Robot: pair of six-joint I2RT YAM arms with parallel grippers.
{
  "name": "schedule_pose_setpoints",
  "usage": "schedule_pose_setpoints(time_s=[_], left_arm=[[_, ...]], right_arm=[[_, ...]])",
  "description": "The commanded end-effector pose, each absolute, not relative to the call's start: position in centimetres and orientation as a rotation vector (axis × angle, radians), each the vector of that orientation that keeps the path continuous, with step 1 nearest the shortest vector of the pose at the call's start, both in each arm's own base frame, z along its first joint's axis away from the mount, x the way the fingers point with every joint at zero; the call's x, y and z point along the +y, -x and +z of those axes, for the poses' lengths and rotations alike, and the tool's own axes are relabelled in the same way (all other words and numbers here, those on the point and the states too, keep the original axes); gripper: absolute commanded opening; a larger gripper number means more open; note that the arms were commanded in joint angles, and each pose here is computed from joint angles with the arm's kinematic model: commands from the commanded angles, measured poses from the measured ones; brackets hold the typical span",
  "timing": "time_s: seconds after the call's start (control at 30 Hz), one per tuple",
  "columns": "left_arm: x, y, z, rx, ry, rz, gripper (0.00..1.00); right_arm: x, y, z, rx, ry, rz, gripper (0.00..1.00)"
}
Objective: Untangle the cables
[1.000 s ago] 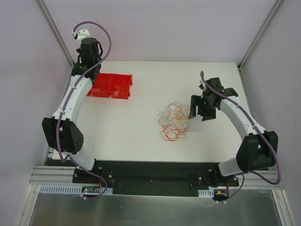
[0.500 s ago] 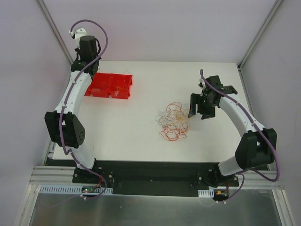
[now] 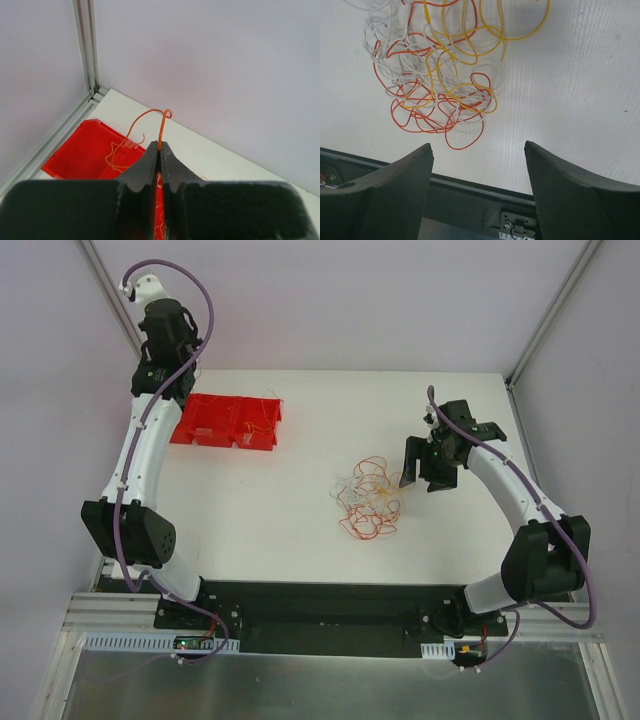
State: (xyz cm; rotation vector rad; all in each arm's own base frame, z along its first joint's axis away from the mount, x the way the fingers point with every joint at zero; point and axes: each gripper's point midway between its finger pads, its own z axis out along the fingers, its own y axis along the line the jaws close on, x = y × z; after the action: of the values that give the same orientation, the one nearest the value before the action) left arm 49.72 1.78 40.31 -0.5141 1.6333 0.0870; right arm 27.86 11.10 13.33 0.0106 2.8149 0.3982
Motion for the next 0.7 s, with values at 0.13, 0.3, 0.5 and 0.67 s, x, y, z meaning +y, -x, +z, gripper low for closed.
schedule_pose_setpoints(time_s=[0.13, 0.3, 0.5, 0.67], left_arm=[[2.8, -48.8, 43.6, 1.546, 0.524, 0.057, 0.00], [3.2, -48.3, 42.5, 1.557, 0.560, 0.063, 0.00], [2.7, -49.4, 39.3, 1.618, 0.581, 0.030, 0.00], [1.9, -50.0, 33.1, 1.713, 0.749, -0.075, 0.00]], right_arm=[[11.2, -27.7, 15.1, 2.745, -0.075, 0.437, 0.76], [11.3, -27.2, 15.0, 2.746, -0.093, 0.447, 0.76], [11.2, -26.4, 15.0, 2.734, -0.114, 0.454, 0.76], [10.9, -26.0, 15.0, 2.736, -0.112, 0.436, 0.76]])
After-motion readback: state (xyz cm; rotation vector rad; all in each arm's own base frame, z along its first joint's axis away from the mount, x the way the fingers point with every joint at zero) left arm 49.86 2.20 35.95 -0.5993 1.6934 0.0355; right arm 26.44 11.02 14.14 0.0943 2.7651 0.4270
